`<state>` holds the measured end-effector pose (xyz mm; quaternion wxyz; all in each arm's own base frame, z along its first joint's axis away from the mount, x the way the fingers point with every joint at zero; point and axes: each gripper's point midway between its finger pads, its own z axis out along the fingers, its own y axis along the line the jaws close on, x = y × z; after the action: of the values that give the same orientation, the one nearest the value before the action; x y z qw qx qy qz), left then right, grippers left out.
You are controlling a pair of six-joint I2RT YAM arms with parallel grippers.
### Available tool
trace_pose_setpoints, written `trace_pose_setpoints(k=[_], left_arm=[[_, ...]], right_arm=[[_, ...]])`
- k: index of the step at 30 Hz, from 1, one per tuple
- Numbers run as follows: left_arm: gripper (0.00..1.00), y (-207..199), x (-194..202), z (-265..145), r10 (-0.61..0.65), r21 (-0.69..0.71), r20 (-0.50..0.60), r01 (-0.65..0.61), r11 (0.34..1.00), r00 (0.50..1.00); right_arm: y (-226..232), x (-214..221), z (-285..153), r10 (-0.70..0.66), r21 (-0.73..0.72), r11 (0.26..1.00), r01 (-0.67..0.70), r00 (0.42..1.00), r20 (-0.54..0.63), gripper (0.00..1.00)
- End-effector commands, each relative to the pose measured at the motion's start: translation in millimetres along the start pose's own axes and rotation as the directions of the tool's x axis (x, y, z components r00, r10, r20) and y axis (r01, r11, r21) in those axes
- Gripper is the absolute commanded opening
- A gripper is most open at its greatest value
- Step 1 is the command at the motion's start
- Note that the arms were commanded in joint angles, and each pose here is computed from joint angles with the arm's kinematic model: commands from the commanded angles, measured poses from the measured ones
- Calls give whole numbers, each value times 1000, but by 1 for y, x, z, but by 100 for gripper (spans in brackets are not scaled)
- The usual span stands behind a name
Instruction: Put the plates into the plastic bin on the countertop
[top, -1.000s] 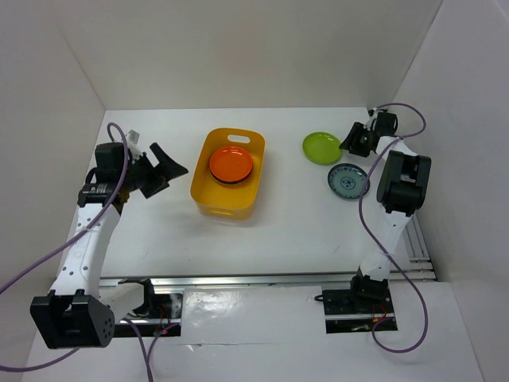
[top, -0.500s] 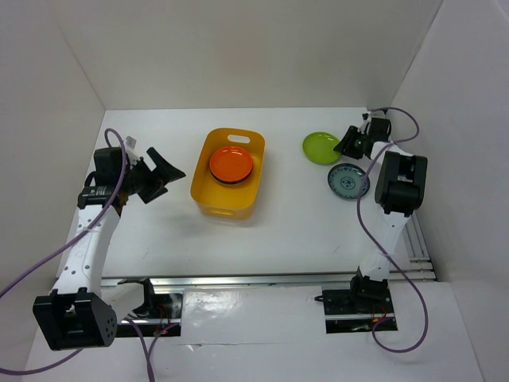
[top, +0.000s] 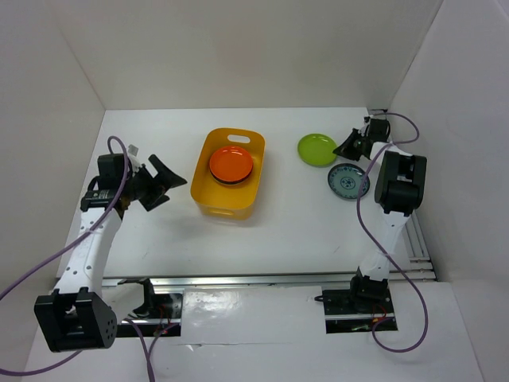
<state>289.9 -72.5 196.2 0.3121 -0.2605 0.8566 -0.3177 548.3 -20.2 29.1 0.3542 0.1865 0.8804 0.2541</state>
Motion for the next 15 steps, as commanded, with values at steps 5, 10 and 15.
trace_pose_setpoints(k=[5,10,15], left_arm=[[100,-2,9,6,-5,77,-14,6,997,1000],[100,4,-1,7,-35,22,26,34,999,999],[100,34,-17,4,-75,-167,109,92,982,991]], right_arm=[[126,-98,-80,-44,-269,956,114,966,255,0],[229,-90,-128,-154,-365,891,272,934,321,0],[311,-16,-138,-284,-425,826,371,924,254,0]])
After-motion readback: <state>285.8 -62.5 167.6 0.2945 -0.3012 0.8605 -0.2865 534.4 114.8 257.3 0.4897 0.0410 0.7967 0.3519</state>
